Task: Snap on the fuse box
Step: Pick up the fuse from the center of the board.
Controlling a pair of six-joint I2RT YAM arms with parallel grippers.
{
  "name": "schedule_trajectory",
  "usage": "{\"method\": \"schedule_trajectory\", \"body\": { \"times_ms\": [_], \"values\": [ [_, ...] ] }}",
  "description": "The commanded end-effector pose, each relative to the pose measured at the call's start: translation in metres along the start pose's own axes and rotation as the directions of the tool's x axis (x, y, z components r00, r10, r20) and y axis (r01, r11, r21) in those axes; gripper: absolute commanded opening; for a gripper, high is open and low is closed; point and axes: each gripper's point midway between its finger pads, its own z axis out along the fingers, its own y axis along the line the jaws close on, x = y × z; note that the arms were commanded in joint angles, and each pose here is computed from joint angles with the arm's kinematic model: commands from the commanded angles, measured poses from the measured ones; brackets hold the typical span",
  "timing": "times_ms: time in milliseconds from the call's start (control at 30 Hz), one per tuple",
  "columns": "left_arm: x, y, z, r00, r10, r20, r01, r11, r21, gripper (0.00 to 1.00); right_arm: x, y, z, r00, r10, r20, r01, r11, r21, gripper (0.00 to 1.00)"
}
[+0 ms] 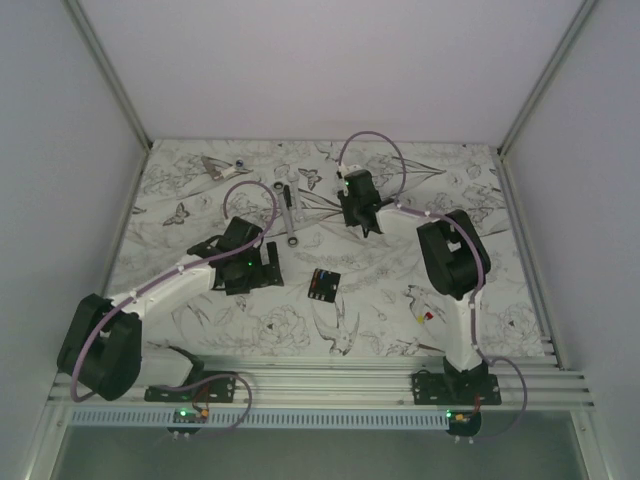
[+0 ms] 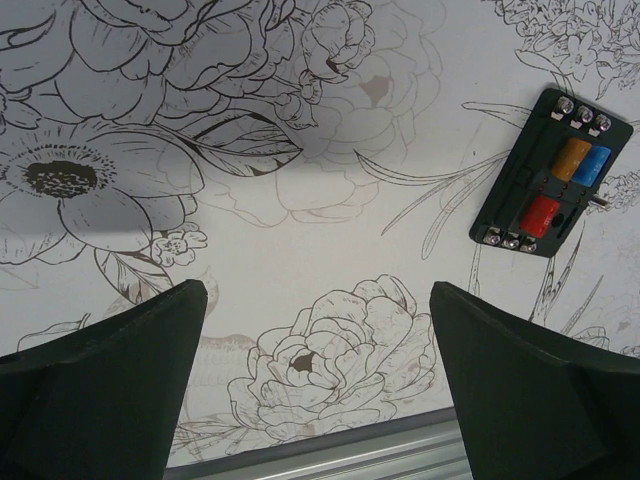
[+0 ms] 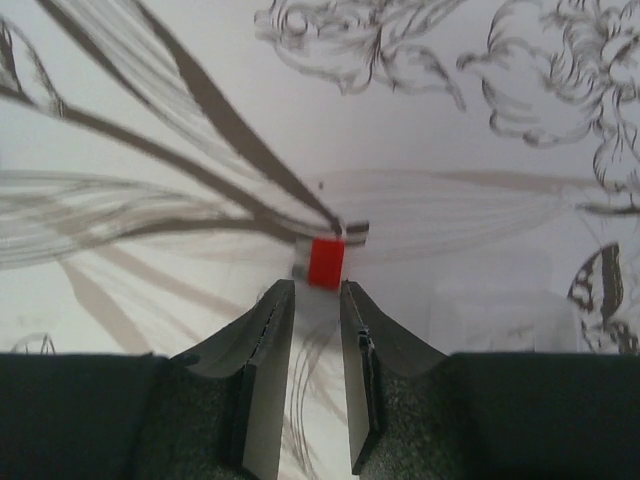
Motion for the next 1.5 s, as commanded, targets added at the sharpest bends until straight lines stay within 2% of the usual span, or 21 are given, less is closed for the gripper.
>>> {"method": "schedule_trajectory", "body": {
  "times_ms": [0,167,433,567,667,733,833,1033,1233,1467],
  "values": [
    [0.001,-0.004,0.001,1.0,0.007,-0.017,-0.006,1.0,0.024,1.0,0.037,0.013,-0.026,0.992,-0.077,-0.102,0.071,0.996,-0.058,0.31],
    [-0.002,-0.013,0.002,1.0,0.002,-0.029,-0.001,0.999,0.054,1.0,0.074,0.025,-0.063,0.98,-0.121,-0.157,0.103,0.988,-0.116,0.31],
    [-0.004,-0.029,0.003,0.998,0.002,-0.056,0.003,0.995,0.104,1.0,0.105,0.027,-0.112,0.976,-0.123,-0.18,0.098,0.985,-0.141,0.32],
    [-0.004,-0.037,0.002,0.998,0.019,-0.058,-0.012,0.993,0.12,1.0,0.121,0.016,-0.127,0.975,-0.113,-0.19,0.093,0.99,-0.108,0.37],
    [-0.005,-0.04,0.002,0.998,0.025,-0.06,-0.017,0.992,0.125,1.0,0.107,0.012,-0.13,0.986,-0.102,-0.135,0.091,0.992,-0.083,0.43],
    [-0.006,-0.04,0.003,0.998,0.025,-0.059,-0.017,0.992,0.121,1.0,0.085,0.014,-0.125,0.993,-0.093,-0.074,0.087,0.993,-0.081,0.49],
    [-0.007,-0.04,0.003,0.998,0.018,-0.055,-0.011,0.993,0.118,1.0,0.046,0.011,-0.108,0.999,-0.043,0.004,0.043,0.998,-0.056,0.5],
    [-0.003,-0.036,0.003,0.998,0.011,-0.055,-0.005,0.994,0.108,1.0,-0.023,-0.008,-0.056,0.992,0.043,0.116,-0.045,0.999,0.012,0.42],
    [0.001,-0.033,0.003,0.998,0.009,-0.062,-0.003,0.994,0.108,1.0,-0.038,-0.014,-0.001,0.993,0.053,0.106,-0.061,0.996,0.071,0.36],
    [0.003,-0.029,0.003,0.998,0.012,-0.063,-0.005,0.995,0.099,1.0,-0.036,-0.016,0.026,0.996,0.045,0.071,-0.051,0.994,0.094,0.33]
  ]
}}
